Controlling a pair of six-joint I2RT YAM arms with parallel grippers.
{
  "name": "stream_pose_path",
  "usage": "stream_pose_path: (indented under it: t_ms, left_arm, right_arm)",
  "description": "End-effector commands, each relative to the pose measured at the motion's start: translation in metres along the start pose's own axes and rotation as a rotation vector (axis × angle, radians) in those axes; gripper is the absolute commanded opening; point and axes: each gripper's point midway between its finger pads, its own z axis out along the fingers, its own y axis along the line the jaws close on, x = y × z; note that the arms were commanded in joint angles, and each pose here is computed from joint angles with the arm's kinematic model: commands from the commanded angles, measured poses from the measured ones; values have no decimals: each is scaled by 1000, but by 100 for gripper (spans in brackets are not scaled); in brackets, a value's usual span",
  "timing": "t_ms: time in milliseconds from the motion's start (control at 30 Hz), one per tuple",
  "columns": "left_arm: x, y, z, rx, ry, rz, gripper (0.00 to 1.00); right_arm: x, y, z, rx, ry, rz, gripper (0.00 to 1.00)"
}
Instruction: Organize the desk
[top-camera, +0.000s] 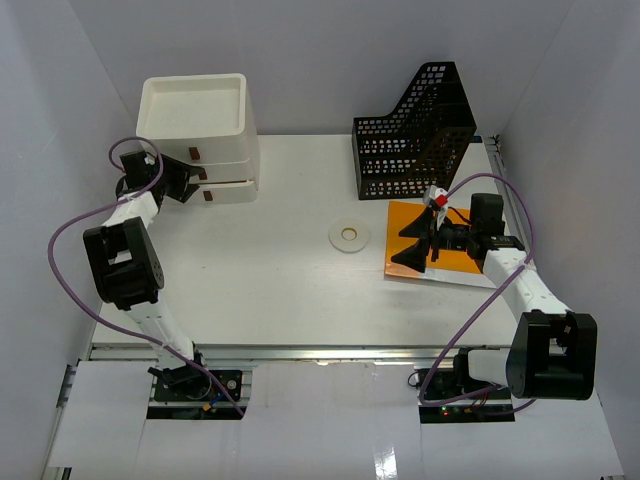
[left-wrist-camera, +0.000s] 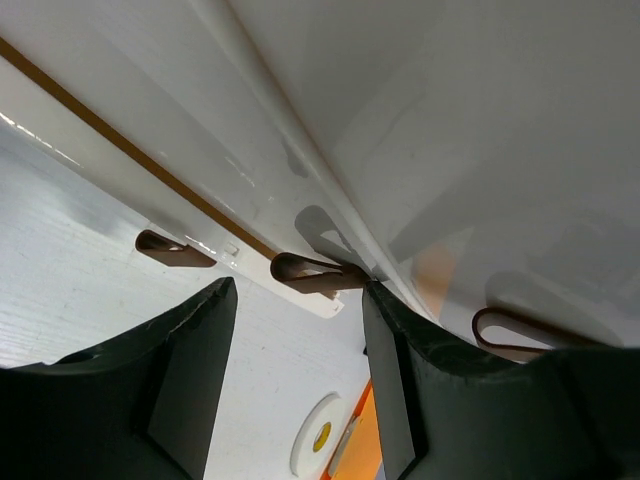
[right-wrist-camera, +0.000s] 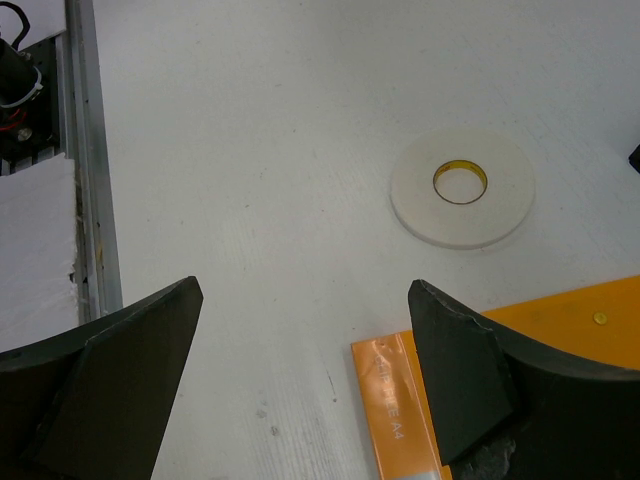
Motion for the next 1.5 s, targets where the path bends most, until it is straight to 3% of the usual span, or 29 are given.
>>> stream_pose_path:
  t_ms: [0, 200, 400, 700, 933, 1467]
  left_arm:
    - [-12, -17, -6, 44, -55, 41, 63]
    - [-22, -23, -22, 75, -164, 65, 45]
    - [-30, -32, -17, 71, -151, 73, 56]
    - [-22, -31, -30, 101, -155, 119, 60]
    - [1, -1, -49, 64, -149, 95, 62]
    - [-12, 29, 0, -36, -113, 4, 64]
  right_arm:
    - [-13, -6, -2, 5, -10, -39, 90]
    - [-12, -7, -2, 5, -8, -34, 90]
    - [-13, -7, -2, 6, -8, -35, 90]
    - [-14, -5, -2, 1, -10, -35, 90]
    - [-13, -5, -2, -2, -11, -32, 90]
    - [-9, -13, -7, 27, -5, -19, 90]
